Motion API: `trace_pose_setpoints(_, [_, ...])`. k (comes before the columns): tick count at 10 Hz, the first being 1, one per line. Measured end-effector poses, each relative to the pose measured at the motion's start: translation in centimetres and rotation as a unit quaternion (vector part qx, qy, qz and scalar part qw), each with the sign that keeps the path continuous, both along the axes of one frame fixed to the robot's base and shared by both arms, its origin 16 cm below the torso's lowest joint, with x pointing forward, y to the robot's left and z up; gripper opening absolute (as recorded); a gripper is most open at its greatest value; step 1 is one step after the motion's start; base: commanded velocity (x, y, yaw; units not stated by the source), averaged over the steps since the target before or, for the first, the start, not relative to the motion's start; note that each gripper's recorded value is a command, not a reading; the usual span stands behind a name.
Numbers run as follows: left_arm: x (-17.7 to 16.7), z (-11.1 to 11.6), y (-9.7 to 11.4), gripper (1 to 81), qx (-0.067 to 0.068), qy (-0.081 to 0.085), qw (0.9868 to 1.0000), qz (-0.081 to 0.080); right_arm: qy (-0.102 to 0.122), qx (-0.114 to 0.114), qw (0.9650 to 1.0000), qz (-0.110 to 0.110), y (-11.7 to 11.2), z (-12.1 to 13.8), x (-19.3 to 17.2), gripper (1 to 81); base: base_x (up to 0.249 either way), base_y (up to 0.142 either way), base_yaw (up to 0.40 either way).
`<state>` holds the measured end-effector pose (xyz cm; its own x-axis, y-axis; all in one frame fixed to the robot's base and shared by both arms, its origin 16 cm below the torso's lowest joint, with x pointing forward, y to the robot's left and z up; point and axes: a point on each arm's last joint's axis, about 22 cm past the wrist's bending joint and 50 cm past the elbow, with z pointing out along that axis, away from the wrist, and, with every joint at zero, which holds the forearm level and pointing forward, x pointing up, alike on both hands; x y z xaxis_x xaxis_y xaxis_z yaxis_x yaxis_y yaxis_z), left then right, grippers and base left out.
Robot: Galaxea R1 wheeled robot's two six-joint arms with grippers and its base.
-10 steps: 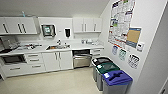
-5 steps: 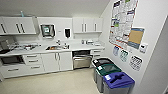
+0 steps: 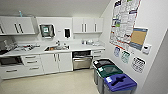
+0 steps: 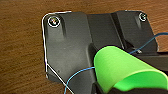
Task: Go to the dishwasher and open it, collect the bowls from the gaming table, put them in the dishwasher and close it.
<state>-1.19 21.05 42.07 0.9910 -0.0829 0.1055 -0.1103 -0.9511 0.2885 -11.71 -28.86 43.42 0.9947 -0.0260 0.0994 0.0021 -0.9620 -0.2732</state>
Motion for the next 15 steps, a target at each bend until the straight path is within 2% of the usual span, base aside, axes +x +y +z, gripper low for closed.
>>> trace_pose_setpoints(3, [0.0,0.0,0.0,1.0,0.0,0.0,1.0,0.0,-0.001,0.0,1.0,0.0,0.1,0.0,0.2,1.0,0.079,0.0,0.0])
trace_pose_setpoints(12, [-0.5,0.0,0.0,1.0,0.0,0.003,1.0,0.0,0.0,-0.001,1.0,0.0,0.0,0.0,-0.1,1.0,0.01,0.0,0.0])
trace_pose_setpoints(14, [-1.8,0.0,0.1,1.0,0.0,0.01,0.9999,-0.001,0.008,0.0,1.0,0.001,0.1,0.0,-1.6,1.0,0.118,0.0,0.0])
trace_pose_setpoints(15, [-1.0,0.0,0.0,1.0,0.0,0.007,1.0,-0.001,0.01,-0.001,0.9999,0.002,0.1,0.0,-1.3,1.0,0.127,0.0,0.0])
